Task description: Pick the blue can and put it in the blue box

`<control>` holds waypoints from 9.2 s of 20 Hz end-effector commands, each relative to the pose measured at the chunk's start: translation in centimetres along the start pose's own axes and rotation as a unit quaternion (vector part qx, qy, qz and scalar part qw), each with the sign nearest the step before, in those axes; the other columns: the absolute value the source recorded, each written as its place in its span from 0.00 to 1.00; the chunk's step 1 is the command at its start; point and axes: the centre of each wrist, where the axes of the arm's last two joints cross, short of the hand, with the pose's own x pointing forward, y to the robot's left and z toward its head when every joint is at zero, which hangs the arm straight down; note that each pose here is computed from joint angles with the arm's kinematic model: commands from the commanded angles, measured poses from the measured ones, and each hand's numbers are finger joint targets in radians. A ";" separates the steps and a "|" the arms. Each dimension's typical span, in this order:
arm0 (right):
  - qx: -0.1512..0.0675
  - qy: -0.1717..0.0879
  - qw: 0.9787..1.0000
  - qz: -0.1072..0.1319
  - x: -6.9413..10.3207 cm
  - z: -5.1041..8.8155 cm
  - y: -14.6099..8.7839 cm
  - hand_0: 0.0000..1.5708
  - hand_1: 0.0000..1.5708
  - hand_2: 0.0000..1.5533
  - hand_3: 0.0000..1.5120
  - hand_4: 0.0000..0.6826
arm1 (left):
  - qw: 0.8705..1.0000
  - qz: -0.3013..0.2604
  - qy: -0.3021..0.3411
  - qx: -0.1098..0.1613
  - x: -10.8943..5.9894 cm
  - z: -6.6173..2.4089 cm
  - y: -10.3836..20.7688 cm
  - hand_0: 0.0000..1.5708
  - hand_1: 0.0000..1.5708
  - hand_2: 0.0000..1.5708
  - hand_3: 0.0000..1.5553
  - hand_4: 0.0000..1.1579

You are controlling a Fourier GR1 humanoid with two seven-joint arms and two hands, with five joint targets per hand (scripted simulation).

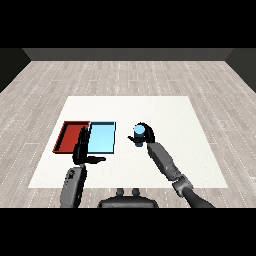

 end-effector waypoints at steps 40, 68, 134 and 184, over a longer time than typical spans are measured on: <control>0.088 -0.117 0.989 -0.004 7.6 2.6 3.1 0.89 0.89 0.93 0.93 0.99 | 0.986 0.026 0.127 -0.104 -6.7 -2.84 -11.6 0.00 0.00 0.00 0.00 0.00; 0.147 -0.126 0.981 0.010 8.3 2.7 8.6 0.81 0.81 0.91 0.92 0.90 | 0.986 -0.077 0.101 -0.111 -6.7 -3.46 -14.0 0.17 0.17 0.33 0.00 0.49; 0.016 -0.179 0.979 -0.099 12.5 12.8 -5.1 0.00 0.00 0.00 0.00 0.00 | 0.980 -0.130 0.148 -0.007 -7.9 -5.02 -8.5 1.00 1.00 1.00 0.96 0.98; -0.045 -0.147 0.981 -0.120 7.9 11.3 -9.6 0.00 0.00 0.00 0.00 0.00 | 0.870 -0.326 0.291 0.226 -11.2 -7.14 2.5 0.00 0.00 0.00 0.00 0.00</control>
